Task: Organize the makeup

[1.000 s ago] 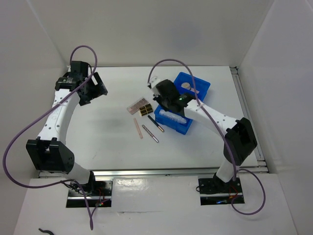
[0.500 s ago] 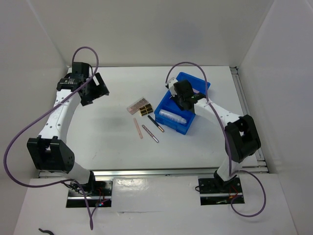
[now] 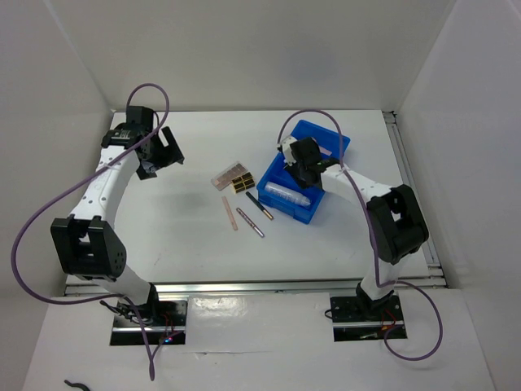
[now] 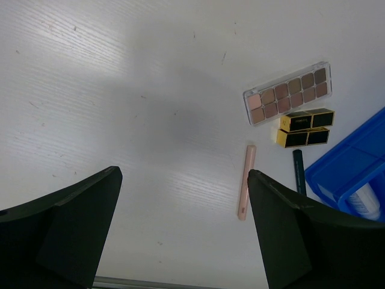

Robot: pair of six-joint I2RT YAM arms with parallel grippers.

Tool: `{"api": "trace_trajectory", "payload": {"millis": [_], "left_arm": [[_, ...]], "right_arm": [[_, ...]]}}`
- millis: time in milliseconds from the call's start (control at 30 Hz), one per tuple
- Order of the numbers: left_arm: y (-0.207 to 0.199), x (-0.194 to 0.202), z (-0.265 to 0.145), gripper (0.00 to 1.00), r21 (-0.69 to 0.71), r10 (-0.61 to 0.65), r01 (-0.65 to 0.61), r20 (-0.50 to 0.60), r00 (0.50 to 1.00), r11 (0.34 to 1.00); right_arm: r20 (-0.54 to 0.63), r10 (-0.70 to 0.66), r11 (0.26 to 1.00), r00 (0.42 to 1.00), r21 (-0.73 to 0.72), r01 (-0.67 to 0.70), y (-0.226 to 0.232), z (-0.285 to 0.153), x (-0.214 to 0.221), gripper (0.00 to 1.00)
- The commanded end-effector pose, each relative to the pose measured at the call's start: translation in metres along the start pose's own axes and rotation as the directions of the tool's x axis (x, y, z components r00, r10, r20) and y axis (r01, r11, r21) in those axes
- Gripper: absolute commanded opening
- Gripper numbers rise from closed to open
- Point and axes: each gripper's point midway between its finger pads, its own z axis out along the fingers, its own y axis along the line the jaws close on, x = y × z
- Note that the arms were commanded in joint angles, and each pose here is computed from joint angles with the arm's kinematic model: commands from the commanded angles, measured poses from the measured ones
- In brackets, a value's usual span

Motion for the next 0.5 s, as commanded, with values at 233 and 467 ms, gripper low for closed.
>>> {"api": "trace_trajectory", "payload": {"millis": [233, 467], "left_arm": [[-0.01, -0.015, 0.0, 0.99, 0.04, 0.031, -0.032, 0.03, 0.999, 0.999], [-0.004, -0.022, -0.014, 0.99, 0.017, 0.028, -0.029, 0.085, 0.996, 0.999]], "right_arm": [[0.125, 0.149, 0.986, 0.981, 0.054, -0.157, -0.034, -0.05, -0.068, 0.56], [0.188, 0.17, 0.944, 0.967, -0.313, -0.105, 0.097, -0.113, -0.112, 0.52]]}}
